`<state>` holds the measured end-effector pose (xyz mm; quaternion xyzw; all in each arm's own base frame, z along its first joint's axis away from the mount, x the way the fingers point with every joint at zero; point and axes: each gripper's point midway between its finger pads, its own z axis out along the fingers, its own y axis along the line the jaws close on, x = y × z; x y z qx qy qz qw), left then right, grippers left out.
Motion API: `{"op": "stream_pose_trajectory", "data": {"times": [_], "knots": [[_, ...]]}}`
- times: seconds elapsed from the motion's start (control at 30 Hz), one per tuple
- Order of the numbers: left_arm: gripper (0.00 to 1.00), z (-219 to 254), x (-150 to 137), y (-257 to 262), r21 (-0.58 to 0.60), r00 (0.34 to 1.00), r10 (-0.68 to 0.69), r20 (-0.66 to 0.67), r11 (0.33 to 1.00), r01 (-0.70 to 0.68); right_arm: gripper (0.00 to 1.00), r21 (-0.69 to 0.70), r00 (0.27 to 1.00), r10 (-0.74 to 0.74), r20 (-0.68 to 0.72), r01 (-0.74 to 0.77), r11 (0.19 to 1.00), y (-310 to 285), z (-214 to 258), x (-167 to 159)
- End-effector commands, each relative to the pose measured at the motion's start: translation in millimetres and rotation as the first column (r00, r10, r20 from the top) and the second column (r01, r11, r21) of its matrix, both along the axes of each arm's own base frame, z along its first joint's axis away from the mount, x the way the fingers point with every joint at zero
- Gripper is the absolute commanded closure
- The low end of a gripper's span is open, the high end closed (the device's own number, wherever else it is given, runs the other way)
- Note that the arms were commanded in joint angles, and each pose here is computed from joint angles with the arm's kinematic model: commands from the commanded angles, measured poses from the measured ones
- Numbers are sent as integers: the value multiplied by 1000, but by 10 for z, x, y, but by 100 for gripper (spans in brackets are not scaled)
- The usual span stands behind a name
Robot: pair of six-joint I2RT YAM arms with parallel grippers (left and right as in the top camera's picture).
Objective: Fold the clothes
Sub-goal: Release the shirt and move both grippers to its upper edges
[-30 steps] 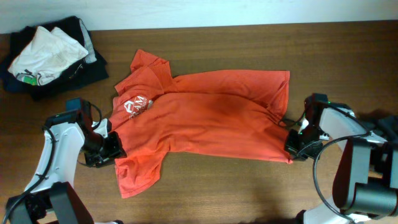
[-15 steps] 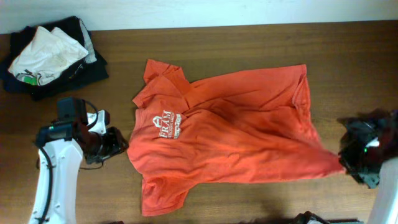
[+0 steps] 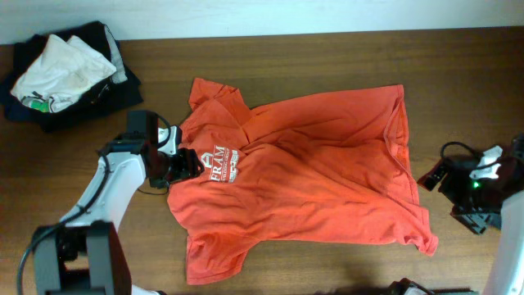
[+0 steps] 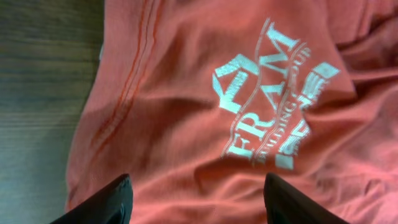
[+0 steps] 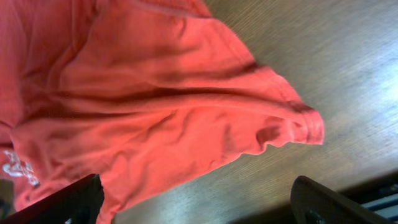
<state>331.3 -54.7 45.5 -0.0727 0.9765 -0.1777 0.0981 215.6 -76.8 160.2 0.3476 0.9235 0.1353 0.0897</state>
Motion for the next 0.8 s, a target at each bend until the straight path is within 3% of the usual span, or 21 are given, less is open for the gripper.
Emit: {"op": "stream_pose_trajectory", "data": {"times": [0.0, 0.07, 0.17, 0.33, 0.47, 0.57, 0.63, 0.77], "knots": [[37, -236, 123, -27, -10, 1000, -4, -3, 1000, 4, 4, 51, 991, 126, -33, -124, 991, 224, -118, 146], [44, -314, 175, -27, -10, 1000, -4, 1, 1000, 4, 10, 71, 978, 197, -64, -192, 979, 370, -225, 225], [63, -474, 195, 45, 34, 1000, 7, -17, 999, -6, 13, 89, 949, 299, -96, -291, 953, 602, -358, 317], [73, -759, 97, 397, 230, 993, 73, -89, 972, -51, 13, 27, 934, 328, -140, -327, 945, 690, -418, 347], [78, -789, -122, 1008, 463, 933, 337, -124, 852, -246, 12, 26, 934, 329, -140, -329, 944, 691, -419, 346], [78, -745, -278, 1387, 512, 865, 482, -141, 783, -353, 12, -3, 932, 324, -161, -329, 944, 633, -433, 327], [88, -662, -344, 1602, 520, 826, 540, -161, 758, -394, 12, -18, 932, 321, -169, -328, 944, 604, -439, 323], [96, -365, -287, 1764, 499, 792, 585, -173, 746, -442, 12, -29, 936, 320, -146, -328, 944, 595, -438, 385]]}}
